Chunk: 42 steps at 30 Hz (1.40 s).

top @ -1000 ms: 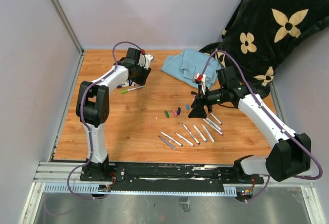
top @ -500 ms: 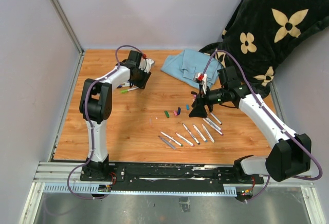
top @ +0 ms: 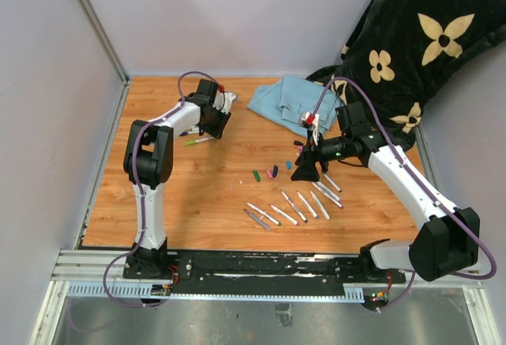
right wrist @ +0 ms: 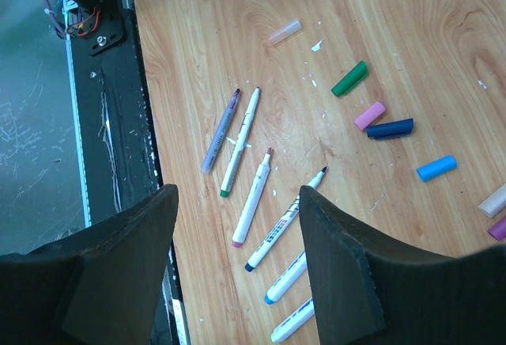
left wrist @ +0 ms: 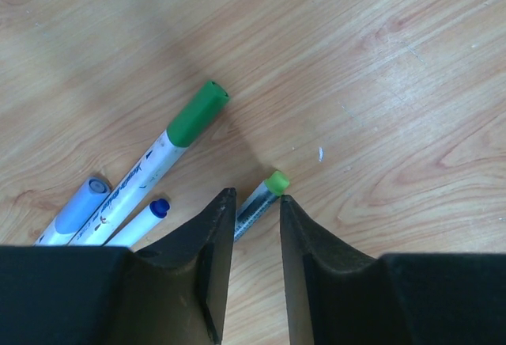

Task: Open the pen caps
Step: Pick up the pen from the center of the board.

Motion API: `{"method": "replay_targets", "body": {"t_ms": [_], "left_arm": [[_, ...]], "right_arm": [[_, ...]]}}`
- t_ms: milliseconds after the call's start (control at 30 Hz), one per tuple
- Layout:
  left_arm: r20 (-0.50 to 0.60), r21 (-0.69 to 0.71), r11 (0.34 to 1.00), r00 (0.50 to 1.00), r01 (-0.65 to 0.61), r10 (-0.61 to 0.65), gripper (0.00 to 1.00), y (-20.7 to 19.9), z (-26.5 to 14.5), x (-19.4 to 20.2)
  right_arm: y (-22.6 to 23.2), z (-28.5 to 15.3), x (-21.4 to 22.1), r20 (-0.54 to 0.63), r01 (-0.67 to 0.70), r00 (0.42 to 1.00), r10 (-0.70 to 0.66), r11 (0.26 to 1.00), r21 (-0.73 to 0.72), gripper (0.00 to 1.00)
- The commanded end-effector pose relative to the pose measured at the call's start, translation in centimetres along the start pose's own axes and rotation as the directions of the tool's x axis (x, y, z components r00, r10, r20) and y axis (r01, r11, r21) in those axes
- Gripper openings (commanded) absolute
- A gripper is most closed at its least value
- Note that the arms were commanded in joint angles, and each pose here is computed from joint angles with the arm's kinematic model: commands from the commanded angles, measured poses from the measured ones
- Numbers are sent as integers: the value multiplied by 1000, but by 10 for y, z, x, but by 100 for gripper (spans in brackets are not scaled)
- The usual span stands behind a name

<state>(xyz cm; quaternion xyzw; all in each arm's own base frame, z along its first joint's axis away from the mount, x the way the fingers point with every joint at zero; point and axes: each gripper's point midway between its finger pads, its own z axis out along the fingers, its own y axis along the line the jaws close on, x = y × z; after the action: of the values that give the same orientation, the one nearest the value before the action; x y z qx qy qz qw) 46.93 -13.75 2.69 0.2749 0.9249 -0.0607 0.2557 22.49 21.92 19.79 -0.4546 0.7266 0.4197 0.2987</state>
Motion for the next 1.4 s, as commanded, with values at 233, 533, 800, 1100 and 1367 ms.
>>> {"method": "replay_targets", "body": {"t_ms": [233, 533, 800, 1100, 1367], "left_arm": [[-40, 4, 998, 997, 67, -67, 23, -5, -4, 19], [-31, -40, 974, 974, 223, -224, 23, -13, -30, 29], [-92, -133, 961, 963, 241, -254, 37, -26, -43, 64], [-136, -147, 963, 959, 228, -247, 23, -34, -46, 84], [-103, -146, 961, 962, 236, -252, 2, -34, -52, 78]], "right_arm": [[5, -8, -1, 23, -3, 1000, 3, 1000, -9, 64], [7, -9, -3, 29, 3, 1000, -3, 1000, -13, 64], [7, -8, -2, 28, -1, 1000, 2, 1000, -17, 64], [7, -7, -1, 28, -6, 1000, 7, 1000, -22, 64], [9, -8, -2, 31, -9, 999, 10, 1000, -28, 64]]}}
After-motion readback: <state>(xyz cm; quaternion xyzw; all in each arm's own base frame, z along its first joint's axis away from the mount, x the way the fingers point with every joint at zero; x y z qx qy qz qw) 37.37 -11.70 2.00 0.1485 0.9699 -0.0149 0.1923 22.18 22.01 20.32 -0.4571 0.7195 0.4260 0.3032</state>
